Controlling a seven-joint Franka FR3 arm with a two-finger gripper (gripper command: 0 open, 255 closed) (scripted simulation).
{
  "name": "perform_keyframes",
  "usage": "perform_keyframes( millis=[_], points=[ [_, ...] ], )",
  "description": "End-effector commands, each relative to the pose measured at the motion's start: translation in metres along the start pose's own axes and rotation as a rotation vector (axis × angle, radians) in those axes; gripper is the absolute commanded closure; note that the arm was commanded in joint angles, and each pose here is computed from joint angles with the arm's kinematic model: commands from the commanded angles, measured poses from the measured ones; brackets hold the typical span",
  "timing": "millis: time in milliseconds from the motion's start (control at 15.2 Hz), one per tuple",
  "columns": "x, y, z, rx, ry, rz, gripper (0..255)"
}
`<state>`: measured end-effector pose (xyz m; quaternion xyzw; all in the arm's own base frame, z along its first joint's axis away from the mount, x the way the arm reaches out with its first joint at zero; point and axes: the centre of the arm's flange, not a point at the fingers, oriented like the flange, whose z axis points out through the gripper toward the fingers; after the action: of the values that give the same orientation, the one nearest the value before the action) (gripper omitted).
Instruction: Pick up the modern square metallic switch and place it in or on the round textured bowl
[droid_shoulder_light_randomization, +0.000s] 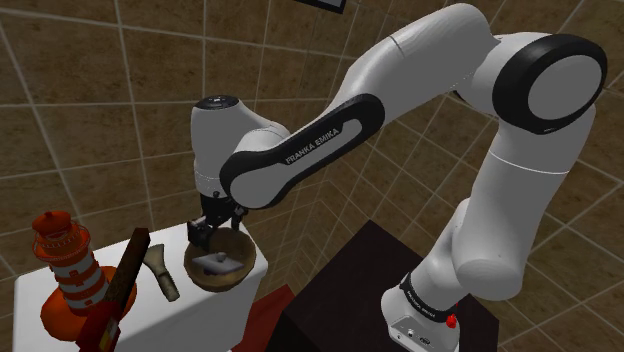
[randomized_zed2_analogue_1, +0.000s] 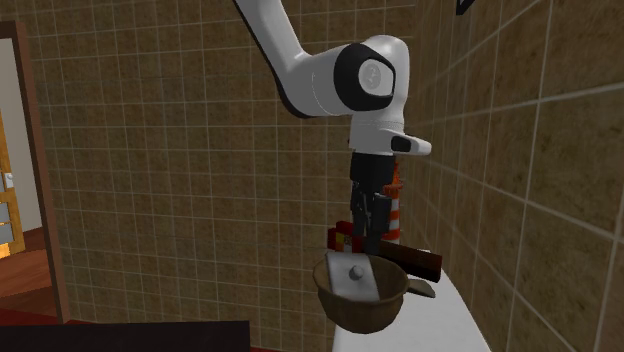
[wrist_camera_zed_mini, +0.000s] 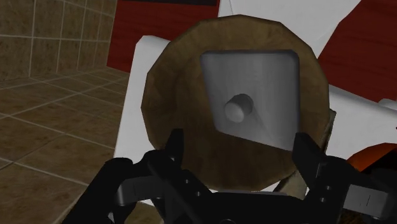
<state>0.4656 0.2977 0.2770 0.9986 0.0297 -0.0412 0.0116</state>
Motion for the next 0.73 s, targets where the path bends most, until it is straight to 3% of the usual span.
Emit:
perform_keyframes(
  millis=[0, 132, 396, 660],
  points=[
    [0.000, 0.000, 0.000, 0.000, 0.000, 0.000, 0],
    [0.000, 0.000, 0.000, 0.000, 0.000, 0.000, 0],
    [0.000, 0.000, -0.050, 0.000, 0.000, 0.000, 0],
    [0.000, 0.000, -0.050, 0.000, 0.000, 0.000, 0]
  ],
)
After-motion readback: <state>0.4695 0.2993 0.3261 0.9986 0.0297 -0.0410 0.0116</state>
